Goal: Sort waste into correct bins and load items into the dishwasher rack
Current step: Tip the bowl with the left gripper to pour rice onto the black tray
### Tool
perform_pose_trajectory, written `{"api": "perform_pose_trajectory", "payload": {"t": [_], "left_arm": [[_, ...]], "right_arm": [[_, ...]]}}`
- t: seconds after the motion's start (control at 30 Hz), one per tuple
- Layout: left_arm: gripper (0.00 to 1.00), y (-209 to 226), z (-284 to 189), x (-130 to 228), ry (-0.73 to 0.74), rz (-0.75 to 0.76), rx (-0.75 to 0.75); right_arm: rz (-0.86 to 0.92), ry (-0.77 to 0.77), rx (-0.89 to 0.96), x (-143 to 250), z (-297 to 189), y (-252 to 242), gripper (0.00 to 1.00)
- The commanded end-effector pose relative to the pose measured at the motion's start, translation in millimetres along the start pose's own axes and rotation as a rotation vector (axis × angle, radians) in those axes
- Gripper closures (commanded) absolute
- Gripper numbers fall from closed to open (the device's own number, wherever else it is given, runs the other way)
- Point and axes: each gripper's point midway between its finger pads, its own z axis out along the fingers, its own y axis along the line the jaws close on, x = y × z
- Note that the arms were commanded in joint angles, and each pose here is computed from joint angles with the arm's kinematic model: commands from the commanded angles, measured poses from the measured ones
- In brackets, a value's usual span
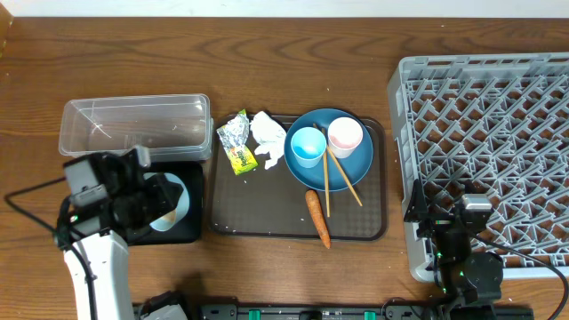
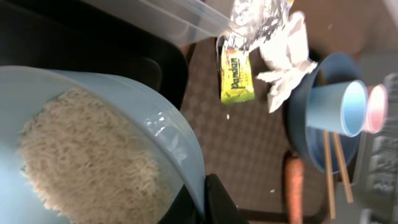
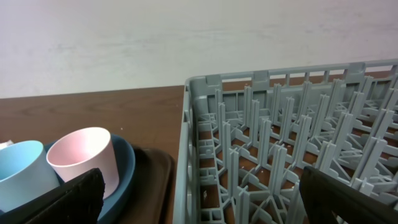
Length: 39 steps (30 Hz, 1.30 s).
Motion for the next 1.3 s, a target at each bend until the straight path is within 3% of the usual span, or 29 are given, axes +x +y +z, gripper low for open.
{"api": "perform_pose_trajectory", "payload": {"t": [0.0,0.47,1.27], "left_arm": [[0.94,-8.1,-7.7,-2.1,-0.039,-0.011,0.158],[0.94,6.2,-47.5,-25.7,-0.265,-0.116,0.404],[0.94,31.7,-75.4,-52.9,-0.409,-0.337,0.718]], "right_arm": [[-0.004,0.004,-0.001,1.4,0.0,0.2,0.01],[-0.004,0.004,-0.001,1.4,0.0,0.2,0.01],[-0.004,0.004,-0.001,1.4,0.0,0.2,0.01]]}}
